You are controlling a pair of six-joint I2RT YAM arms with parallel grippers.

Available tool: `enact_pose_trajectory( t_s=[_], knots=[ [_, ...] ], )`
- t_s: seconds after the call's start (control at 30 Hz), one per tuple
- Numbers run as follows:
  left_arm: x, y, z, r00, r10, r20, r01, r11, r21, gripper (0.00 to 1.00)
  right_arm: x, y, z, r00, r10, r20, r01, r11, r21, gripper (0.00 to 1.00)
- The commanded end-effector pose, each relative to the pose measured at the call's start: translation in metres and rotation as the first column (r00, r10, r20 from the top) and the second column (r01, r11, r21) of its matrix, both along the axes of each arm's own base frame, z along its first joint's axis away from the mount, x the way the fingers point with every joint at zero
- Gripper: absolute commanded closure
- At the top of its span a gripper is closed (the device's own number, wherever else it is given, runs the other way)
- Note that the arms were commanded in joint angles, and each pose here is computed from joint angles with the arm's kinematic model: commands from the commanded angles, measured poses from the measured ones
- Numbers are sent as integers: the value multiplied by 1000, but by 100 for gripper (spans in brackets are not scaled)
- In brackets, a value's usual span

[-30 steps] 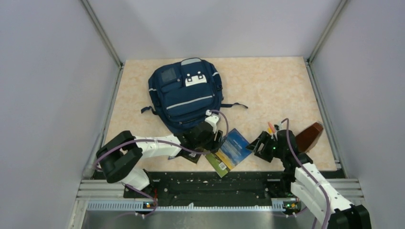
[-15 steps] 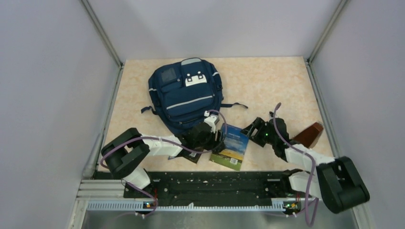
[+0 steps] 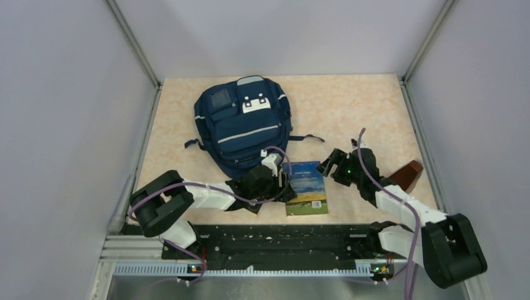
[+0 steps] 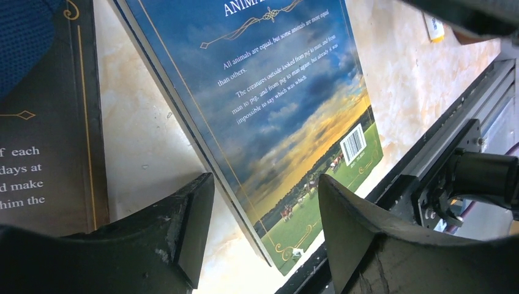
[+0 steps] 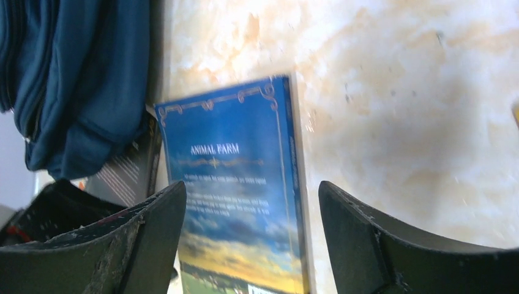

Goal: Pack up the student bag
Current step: Pick up the book from the center of the board.

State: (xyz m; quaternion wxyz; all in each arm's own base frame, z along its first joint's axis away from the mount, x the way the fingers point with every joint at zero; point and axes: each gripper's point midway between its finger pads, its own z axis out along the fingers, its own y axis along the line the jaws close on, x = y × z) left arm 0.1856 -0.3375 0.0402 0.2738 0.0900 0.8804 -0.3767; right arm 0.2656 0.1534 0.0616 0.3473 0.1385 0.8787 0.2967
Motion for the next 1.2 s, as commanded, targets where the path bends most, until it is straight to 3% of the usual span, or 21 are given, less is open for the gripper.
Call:
enact_pose_trajectory(
  t_s=[0.0, 0.33, 0.53, 0.8, 1.17],
  knots=[
    [4, -7, 3, 999, 45, -26, -46, 998, -46, 32, -43, -15, -21, 995, 25, -100, -32, 997, -71, 22],
    [14, -26, 33, 995, 100, -16, -101, 967, -232, 32, -67, -4, -30, 986, 95, -140, -93, 996, 16, 21],
    [16, -39, 54, 997, 67, 34, -53, 948, -315, 32, -76, 7, -40, 977, 138, -164, -126, 989, 82, 26],
    [17, -40, 66, 994, 91, 64, -59, 921, -385, 33, -75, 4, -40, 981, 123, -151, -114, 991, 67, 28],
    [17, -52, 56, 996, 88, 14, -72, 884, -462, 38, -75, 2, -41, 981, 118, -151, -110, 992, 61, 29]
  ],
)
